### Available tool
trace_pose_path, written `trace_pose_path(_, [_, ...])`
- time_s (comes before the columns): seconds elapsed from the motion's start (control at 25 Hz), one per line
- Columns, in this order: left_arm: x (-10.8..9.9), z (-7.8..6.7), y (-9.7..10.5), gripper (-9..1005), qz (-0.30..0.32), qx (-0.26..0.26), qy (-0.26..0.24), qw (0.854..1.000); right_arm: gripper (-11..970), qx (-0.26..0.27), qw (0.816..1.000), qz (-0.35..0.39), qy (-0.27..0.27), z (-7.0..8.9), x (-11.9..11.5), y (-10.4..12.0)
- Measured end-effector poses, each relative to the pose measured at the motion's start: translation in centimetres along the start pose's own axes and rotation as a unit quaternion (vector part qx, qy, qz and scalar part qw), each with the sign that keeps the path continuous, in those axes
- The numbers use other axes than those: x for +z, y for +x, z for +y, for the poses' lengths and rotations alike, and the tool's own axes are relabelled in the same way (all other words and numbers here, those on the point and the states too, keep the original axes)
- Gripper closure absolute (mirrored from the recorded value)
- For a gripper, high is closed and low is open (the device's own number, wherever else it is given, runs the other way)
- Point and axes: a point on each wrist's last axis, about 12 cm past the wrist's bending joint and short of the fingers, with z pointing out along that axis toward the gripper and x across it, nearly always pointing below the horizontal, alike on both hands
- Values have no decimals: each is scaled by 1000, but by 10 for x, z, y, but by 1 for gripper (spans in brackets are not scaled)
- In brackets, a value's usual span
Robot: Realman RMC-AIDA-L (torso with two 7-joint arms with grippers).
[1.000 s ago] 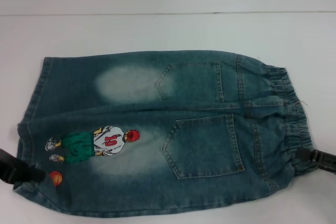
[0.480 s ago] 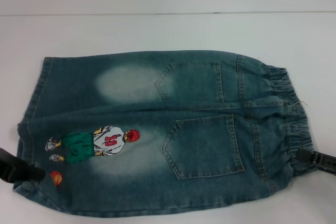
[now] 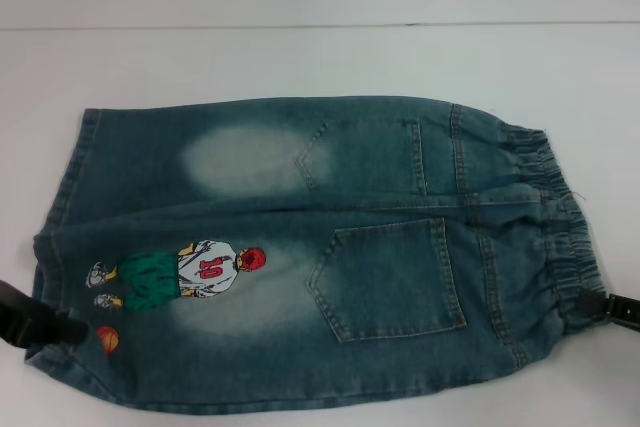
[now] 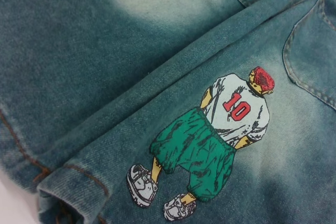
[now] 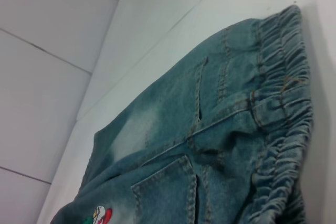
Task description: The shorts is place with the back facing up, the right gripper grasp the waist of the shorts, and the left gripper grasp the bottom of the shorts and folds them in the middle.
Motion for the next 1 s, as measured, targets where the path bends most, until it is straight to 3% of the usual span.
trace_pose_path(0.16, [0,0,0,906,0,0,0,1000,676,1,1000,-2,2,-1,-1,0])
trace_pose_path(0.48, [0,0,1,908,-14,-2,4,1000,893,-3,1000,-7,1,0,-2,-1])
trace_pose_path(1.0, [-9,4,5,912,-57,-6,1,998,914,-11,1000,-27,2,-1,-8,-6])
